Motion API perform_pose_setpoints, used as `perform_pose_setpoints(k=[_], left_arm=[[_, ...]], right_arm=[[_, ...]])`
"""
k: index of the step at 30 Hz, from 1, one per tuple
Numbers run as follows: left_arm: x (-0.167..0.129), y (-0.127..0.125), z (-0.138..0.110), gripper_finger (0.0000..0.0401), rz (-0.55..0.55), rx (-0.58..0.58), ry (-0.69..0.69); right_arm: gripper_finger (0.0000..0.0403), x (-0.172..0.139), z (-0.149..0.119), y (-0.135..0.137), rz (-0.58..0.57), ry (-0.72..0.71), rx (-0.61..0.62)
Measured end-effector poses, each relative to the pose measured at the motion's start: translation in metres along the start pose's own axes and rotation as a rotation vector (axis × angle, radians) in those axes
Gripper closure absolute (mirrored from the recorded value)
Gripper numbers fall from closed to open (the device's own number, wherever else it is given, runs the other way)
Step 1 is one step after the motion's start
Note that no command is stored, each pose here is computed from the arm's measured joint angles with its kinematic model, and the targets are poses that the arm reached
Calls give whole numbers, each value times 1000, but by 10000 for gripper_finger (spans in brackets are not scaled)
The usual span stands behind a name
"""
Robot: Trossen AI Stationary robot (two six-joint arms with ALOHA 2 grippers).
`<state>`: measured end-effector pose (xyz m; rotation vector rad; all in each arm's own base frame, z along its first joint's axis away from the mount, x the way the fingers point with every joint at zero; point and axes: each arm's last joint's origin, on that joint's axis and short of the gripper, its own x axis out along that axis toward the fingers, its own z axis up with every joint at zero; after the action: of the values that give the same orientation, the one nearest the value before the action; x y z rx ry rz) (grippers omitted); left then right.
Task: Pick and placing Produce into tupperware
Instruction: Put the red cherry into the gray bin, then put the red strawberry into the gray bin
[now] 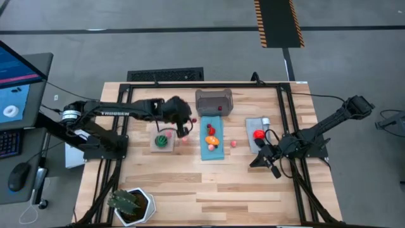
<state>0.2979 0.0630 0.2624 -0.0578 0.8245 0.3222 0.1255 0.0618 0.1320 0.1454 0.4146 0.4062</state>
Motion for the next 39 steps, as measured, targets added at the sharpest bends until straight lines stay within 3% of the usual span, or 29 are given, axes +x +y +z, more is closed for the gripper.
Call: perform_pose_setpoints(k=[7, 16, 22, 31, 39], left_arm=[[3, 34, 21, 401, -54, -61, -211], [40, 73, 25, 401, 19, -224, -294], [66, 77, 26, 401, 3, -235, -294], [62, 78, 41, 388, -58, -288, -333], [62, 79, 42, 325, -11, -301, -330]], right_arm=[[353, 0, 0, 0, 0, 0, 0], [353, 0, 0, 0, -1, 4, 0], [353, 0, -1, 0, -3, 12, 0], [353, 0, -2, 0, -5, 19, 0], [353, 0, -2, 0, -5, 19, 0]])
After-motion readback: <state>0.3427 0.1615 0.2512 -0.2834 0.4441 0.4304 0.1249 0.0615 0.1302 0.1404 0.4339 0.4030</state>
